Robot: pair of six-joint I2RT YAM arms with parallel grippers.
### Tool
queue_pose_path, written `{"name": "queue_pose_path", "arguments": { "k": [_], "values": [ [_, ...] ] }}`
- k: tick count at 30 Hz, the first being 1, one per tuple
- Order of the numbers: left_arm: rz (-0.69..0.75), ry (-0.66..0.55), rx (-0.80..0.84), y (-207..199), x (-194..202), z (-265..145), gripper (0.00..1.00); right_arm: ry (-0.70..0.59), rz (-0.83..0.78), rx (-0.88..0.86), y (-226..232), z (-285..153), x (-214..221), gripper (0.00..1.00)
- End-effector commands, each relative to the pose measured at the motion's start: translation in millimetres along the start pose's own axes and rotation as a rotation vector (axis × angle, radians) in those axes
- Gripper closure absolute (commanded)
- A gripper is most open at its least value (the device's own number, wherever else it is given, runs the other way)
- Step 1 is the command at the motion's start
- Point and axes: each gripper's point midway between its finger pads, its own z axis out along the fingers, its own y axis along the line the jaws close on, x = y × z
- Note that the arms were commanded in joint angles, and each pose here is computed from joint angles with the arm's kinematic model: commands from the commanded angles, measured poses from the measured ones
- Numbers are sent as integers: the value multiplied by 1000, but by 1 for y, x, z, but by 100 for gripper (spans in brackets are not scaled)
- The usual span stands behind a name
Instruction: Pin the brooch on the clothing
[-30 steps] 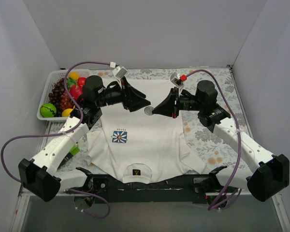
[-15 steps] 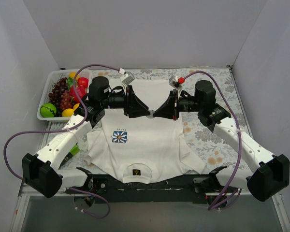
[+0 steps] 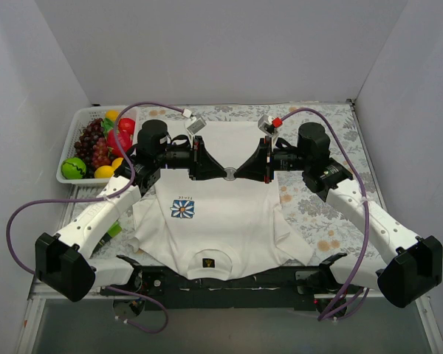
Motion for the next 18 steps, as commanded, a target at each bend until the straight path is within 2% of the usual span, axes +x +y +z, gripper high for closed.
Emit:
{"name": "queue_pose_path", "arguments": {
  "k": [1, 5, 6, 8, 9, 10, 11, 12, 18],
  "values": [
    [23, -2, 22, -3, -1, -1, 100, -63, -78, -12, 11, -4, -26, 99],
    [29, -21, 29, -5, -3, -1, 100, -61, -65, -9, 8, -2, -24, 99],
    [29, -26, 28, -5, -3, -1, 100, -77, -75, 0, 9, -3, -28, 95],
    [27, -52, 19, -7, -6, -2, 100, -96, -52, -1, 10, -3, -26, 72],
    [32, -64, 18, -8, -7, -3, 100, -117, -57, 1, 13, -6, -28, 36],
    [26, -79, 2, -6, -8, -4, 100, -168, -105, -7, 16, -7, -38, 25],
    [41, -114, 9, -10, -15, -5, 100, -177, -42, -10, 16, -7, -27, 17],
    [28, -129, 2, -11, -12, -6, 100, -216, -59, 2, 18, -9, -33, 9],
    [62, -295, -12, -23, -27, -18, 100, -308, 27, -30, 16, -7, -36, 7]
  ]
}}
